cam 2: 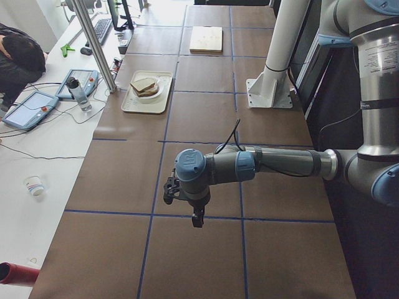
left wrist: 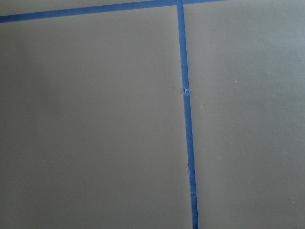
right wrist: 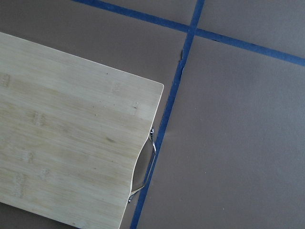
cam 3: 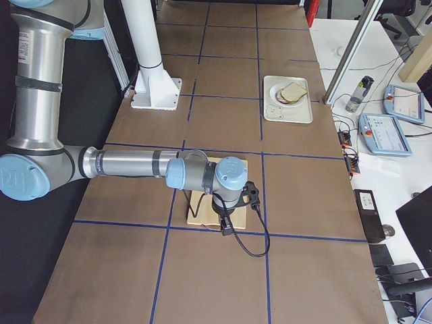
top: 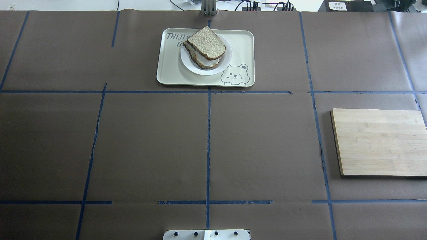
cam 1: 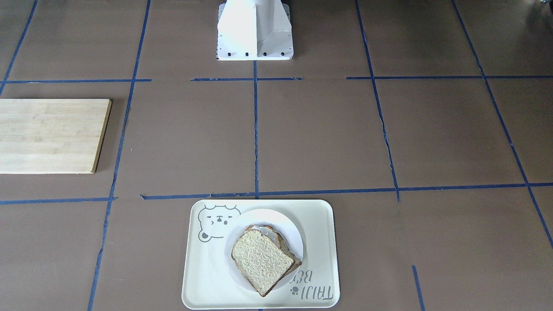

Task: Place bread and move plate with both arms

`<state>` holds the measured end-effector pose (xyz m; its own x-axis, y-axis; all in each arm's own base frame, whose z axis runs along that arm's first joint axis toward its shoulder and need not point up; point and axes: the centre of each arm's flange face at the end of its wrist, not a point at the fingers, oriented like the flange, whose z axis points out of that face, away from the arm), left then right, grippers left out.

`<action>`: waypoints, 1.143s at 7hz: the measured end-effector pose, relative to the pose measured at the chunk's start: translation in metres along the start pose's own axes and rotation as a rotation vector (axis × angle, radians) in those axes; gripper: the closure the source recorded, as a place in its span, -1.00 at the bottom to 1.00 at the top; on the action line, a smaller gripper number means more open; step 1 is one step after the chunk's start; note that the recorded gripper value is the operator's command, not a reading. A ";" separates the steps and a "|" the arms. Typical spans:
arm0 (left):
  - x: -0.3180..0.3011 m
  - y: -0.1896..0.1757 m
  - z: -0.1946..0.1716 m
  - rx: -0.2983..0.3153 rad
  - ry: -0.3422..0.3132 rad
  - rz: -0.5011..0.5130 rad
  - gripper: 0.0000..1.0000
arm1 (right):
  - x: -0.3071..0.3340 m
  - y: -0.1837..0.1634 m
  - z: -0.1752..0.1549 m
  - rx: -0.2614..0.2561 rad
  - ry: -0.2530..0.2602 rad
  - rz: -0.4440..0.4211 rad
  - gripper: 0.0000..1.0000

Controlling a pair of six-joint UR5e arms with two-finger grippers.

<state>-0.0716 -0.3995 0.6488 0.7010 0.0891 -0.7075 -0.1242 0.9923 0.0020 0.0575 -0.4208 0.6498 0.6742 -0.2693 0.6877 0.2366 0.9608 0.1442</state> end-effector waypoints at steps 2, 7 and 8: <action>-0.004 0.000 0.004 -0.006 -0.003 -0.004 -1.00 | 0.000 0.000 0.000 0.000 0.000 0.000 -1.00; -0.009 0.000 0.010 -0.019 -0.004 -0.004 -1.00 | 0.000 0.000 0.000 0.000 0.000 0.000 -1.00; -0.009 0.000 0.010 -0.019 -0.005 -0.003 -1.00 | 0.000 0.000 0.000 0.000 0.000 0.000 -1.00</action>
<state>-0.0705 -0.3996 0.6621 0.7050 0.0866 -0.7039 -0.1351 0.9907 -0.0135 0.0575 -0.4206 0.6500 0.6740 -0.2688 0.6881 0.2365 0.9609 0.1437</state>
